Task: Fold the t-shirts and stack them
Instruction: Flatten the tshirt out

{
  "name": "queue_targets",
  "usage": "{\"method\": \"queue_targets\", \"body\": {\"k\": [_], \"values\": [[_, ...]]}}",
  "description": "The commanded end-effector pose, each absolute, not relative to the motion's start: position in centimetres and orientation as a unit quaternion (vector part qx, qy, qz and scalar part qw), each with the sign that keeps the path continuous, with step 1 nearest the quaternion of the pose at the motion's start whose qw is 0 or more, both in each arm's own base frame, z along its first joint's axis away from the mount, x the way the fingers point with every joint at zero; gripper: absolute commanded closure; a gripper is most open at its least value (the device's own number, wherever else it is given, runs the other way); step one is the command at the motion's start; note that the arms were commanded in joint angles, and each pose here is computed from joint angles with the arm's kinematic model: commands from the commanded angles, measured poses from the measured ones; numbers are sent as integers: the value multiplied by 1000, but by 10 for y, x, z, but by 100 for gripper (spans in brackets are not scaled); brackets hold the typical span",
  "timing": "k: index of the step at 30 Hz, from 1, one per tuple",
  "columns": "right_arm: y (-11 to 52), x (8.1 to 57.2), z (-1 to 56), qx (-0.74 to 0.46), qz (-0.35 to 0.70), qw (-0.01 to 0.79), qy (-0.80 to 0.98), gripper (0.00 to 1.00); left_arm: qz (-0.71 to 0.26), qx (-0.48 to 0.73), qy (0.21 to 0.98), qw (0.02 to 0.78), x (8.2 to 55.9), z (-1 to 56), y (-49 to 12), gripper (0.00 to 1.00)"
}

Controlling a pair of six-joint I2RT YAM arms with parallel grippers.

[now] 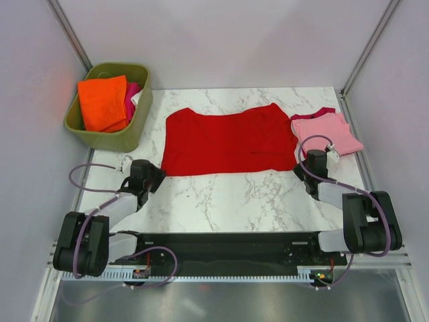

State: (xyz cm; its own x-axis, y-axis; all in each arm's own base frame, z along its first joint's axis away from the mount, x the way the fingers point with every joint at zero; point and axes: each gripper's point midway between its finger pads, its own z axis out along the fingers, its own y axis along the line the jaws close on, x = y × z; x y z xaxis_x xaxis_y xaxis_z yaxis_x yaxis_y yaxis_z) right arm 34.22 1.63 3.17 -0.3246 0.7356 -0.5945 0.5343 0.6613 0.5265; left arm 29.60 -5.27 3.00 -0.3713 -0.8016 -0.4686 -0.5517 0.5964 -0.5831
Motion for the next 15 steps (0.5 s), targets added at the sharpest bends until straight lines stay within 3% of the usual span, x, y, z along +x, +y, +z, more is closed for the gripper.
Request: {"method": "queue_targets", "body": {"k": [1,5,6,8,9,12,15], "values": [[18,347,35,398,132,436,796,98,-196,-454,783,379,310,30,-57,44],[17,346,37,398,133,441,793,98,-201,-463,784,361,315,20,-63,51],[17,346,38,399,132,443,792,99,-200,-466,782,364,316,21,-63,61],[15,345,40,400,131,446,790,99,-190,-481,772,370,316,21,-57,71],[15,345,40,401,130,448,789,99,-187,-485,769,374,315,22,-54,86],[13,344,44,400,130,453,786,96,-174,-490,766,377,314,22,-49,98],[9,340,46,406,123,461,780,67,-151,-492,769,379,311,21,-42,98]]}}
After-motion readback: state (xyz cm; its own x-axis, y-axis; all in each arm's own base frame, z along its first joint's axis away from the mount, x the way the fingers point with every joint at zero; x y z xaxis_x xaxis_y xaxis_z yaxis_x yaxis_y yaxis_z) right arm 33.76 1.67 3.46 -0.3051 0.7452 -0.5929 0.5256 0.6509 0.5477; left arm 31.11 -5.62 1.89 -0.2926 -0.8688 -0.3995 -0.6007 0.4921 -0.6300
